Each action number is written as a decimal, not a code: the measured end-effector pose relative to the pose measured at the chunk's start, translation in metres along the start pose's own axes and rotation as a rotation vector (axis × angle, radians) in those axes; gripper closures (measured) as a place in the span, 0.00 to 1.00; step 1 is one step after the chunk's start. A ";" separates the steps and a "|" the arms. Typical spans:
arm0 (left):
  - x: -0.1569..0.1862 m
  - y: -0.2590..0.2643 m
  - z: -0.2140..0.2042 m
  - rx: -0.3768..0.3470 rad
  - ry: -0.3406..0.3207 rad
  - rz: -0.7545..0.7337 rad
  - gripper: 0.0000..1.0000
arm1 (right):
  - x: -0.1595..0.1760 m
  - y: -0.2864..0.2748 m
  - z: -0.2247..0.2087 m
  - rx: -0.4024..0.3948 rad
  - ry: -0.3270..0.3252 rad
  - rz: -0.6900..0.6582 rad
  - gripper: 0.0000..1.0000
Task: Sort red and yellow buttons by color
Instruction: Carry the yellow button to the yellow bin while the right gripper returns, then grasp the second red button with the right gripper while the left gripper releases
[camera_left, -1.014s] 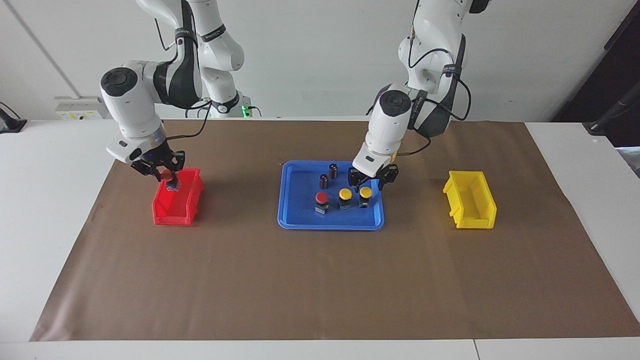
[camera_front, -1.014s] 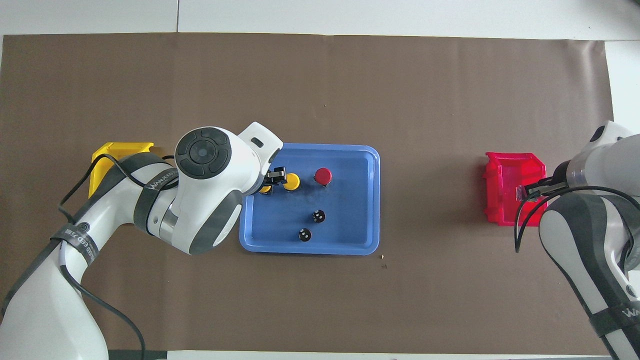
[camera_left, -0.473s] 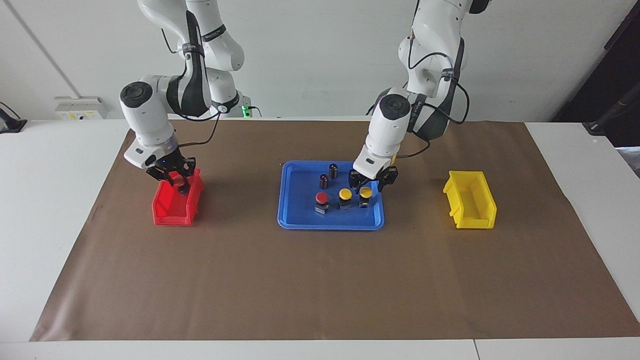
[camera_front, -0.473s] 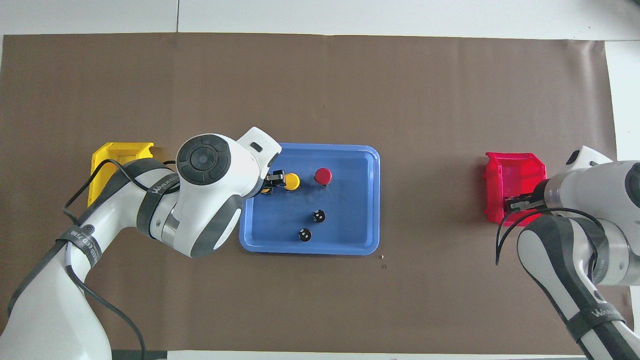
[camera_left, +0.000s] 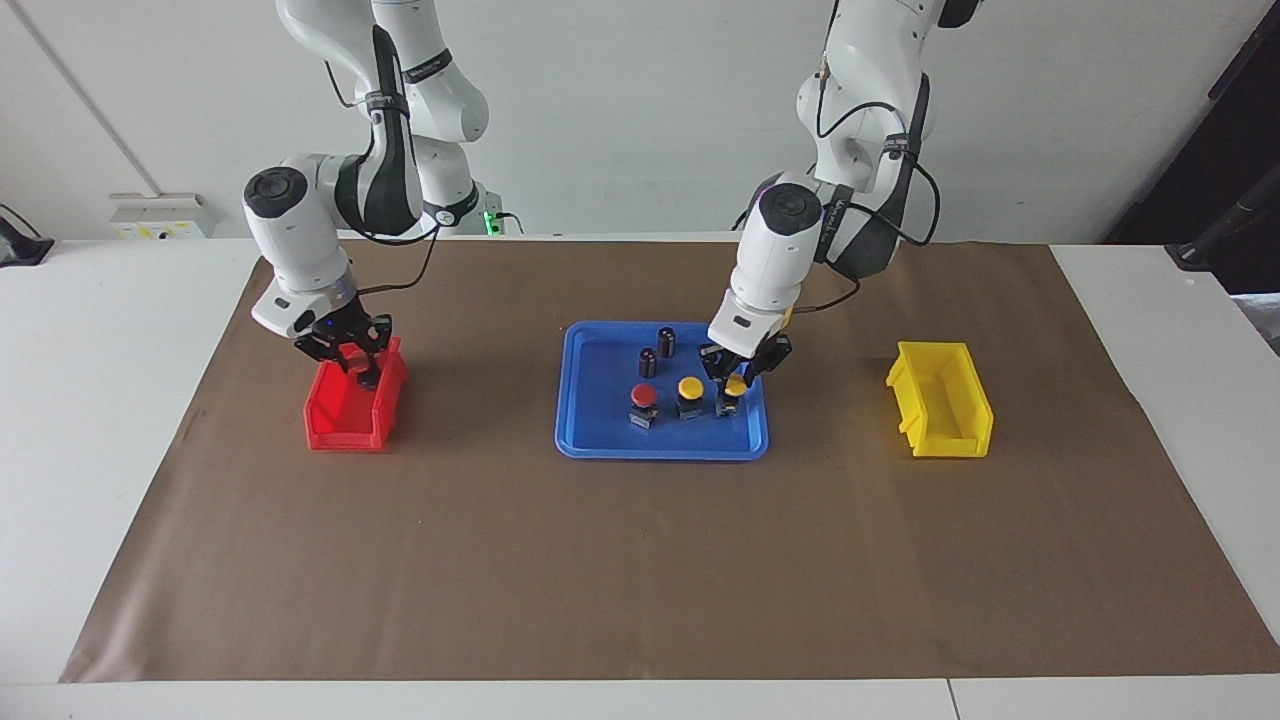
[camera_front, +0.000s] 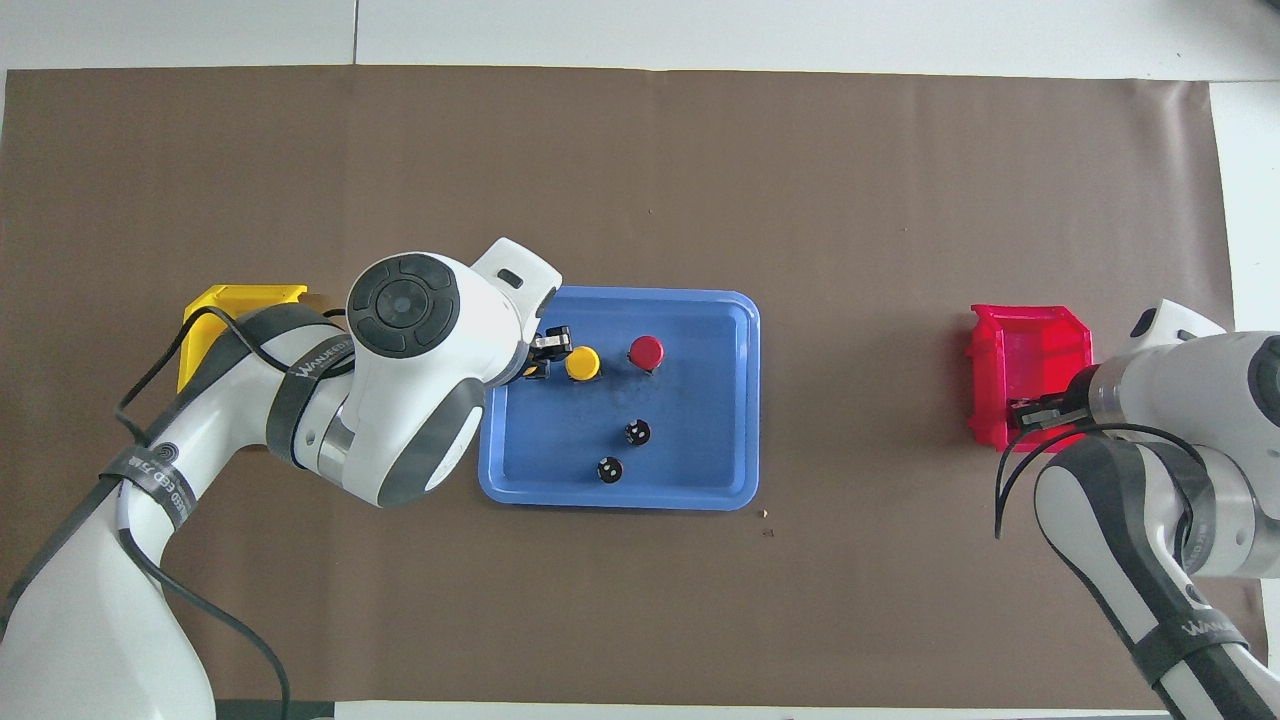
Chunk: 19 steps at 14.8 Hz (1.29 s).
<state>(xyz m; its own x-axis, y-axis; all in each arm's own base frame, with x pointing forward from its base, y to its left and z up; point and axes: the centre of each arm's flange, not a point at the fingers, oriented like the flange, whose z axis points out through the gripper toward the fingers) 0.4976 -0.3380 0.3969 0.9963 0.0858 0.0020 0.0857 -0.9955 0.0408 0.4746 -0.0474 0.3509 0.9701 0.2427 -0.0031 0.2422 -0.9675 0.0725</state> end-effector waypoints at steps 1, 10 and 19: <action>0.003 -0.001 -0.011 0.014 -0.017 0.006 0.59 | 0.000 0.000 0.000 0.000 0.000 0.000 0.54; 0.068 -0.205 -0.115 0.052 -0.110 0.193 0.59 | 0.083 -0.041 -0.135 0.024 0.017 0.034 0.00; 0.065 -0.320 -0.054 0.047 -0.073 0.169 0.59 | 0.176 -0.365 -0.129 0.105 0.103 0.282 0.00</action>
<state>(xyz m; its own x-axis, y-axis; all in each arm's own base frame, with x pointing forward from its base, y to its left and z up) 0.5350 -0.0115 0.4379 0.9941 -0.0843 -0.0681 -0.0845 -0.9964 -0.0003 0.5549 0.3580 0.4528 0.9940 -0.0356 0.1037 -0.0308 -0.9984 -0.0475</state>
